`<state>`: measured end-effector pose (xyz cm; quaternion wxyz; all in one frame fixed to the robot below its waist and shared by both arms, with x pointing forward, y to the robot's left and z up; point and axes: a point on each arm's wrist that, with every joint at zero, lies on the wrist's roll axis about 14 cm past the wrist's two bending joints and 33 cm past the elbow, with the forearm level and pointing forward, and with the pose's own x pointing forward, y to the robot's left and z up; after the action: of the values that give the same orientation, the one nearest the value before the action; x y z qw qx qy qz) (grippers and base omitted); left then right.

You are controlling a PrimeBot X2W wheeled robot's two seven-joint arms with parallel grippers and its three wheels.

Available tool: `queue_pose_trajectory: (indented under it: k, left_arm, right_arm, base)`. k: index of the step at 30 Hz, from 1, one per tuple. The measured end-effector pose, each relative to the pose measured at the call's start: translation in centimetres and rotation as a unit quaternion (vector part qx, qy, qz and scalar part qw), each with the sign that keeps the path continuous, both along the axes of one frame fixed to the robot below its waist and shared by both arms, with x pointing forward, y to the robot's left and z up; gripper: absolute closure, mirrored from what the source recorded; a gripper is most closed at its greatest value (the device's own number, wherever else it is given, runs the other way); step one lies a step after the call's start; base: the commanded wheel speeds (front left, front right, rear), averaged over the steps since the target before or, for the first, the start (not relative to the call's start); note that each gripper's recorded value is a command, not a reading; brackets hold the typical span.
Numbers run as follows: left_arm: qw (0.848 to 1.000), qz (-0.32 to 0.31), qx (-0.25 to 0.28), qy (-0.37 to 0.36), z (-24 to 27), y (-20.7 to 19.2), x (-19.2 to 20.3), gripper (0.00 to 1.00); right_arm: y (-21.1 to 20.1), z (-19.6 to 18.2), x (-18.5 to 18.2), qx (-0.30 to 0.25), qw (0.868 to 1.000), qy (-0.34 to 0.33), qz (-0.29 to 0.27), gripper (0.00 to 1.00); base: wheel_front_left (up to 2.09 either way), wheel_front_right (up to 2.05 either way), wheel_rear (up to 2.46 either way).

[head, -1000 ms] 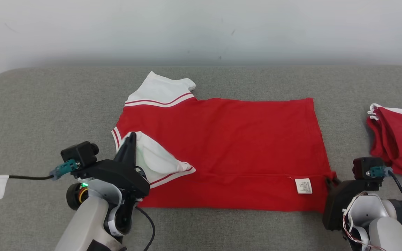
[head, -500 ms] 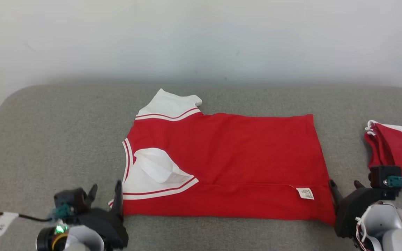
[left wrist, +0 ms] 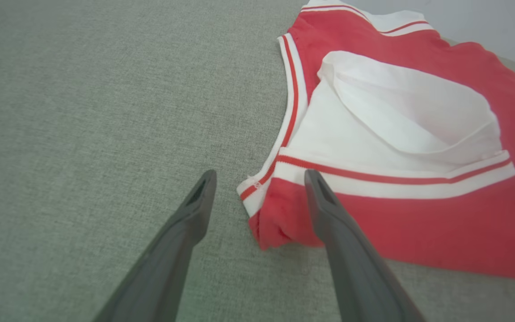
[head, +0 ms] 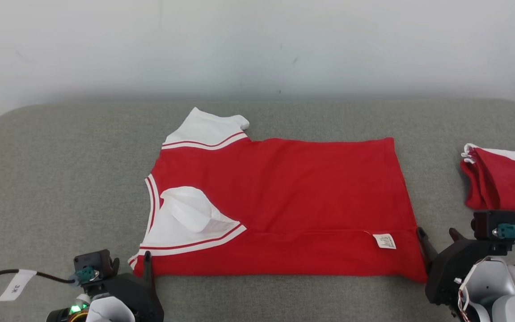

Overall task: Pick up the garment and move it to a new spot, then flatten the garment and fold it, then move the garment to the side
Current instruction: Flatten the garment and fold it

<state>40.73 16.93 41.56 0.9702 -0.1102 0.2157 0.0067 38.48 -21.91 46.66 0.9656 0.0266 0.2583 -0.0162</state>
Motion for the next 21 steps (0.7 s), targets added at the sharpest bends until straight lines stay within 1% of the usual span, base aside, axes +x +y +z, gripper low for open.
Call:
queue_pose_trajectory:
  k: [5, 7, 8, 9, 10, 11, 12, 16, 18, 21]
  left_arm:
    - [0.999, -0.007, 0.011, 0.044, -2.1, -0.5, 0.0, 0.00]
    - [0.999, -0.005, 0.016, 0.048, -2.3, -0.3, 0.3, 0.01]
    - [0.998, -0.004, 0.019, 0.053, -2.6, -0.3, 0.3, 0.17]
    - [0.998, -0.004, 0.018, 0.052, -2.7, -0.4, 0.4, 0.17]
    - [0.998, -0.005, 0.018, 0.053, -2.8, -0.4, 0.4, 0.52]
    - [0.998, -0.005, 0.018, 0.053, -2.8, -0.4, 0.4, 0.71]
    - [0.998, -0.006, 0.018, 0.054, -2.9, -0.5, 0.4, 1.00]
    - [0.998, -0.007, 0.007, 0.058, -3.3, -1.0, -0.3, 1.00]
    - [0.998, -0.003, -0.008, 0.055, -3.3, -1.1, -0.5, 1.00]
    - [0.998, 0.001, -0.016, 0.053, -3.6, -1.1, -0.9, 1.00]
  right_arm:
    - [-0.8, -0.3, 0.2, 0.001, 1.000, 0.004, -0.013, 0.00]
    - [-1.1, -0.6, 0.1, 0.001, 1.000, 0.008, -0.018, 0.00]
    - [-1.4, -0.9, 0.0, 0.001, 1.000, 0.013, -0.023, 0.00]
    - [-1.6, -1.1, -0.1, 0.001, 1.000, 0.015, -0.026, 0.00]
    - [-1.8, -1.3, -0.2, 0.002, 0.999, 0.018, -0.030, 0.00]
    - [-1.8, -1.3, -0.2, 0.002, 0.999, 0.018, -0.030, 0.00]
    - [-2.0, -1.5, -0.4, 0.001, 0.999, 0.023, -0.033, 0.00]
    - [-2.7, -3.2, -1.6, -0.013, 0.997, 0.056, -0.042, 0.00]
    - [-2.5, -3.5, -1.6, -0.011, 0.997, 0.060, -0.040, 0.00]
    - [-2.0, -3.8, -1.5, -0.007, 0.997, 0.064, -0.033, 0.00]
  base:
    - [0.00, 0.00, 0.00]
    - [0.00, 0.00, 0.00]
    - [0.00, 0.00, 0.00]
    - [0.00, 0.00, 0.00]
    - [0.00, 0.00, 0.00]
    - [0.00, 0.00, 0.00]
    - [0.00, 0.00, 0.00]
    - [0.00, 0.00, 0.00]
    - [0.00, 0.00, 0.00]
    - [0.00, 0.00, 0.00]
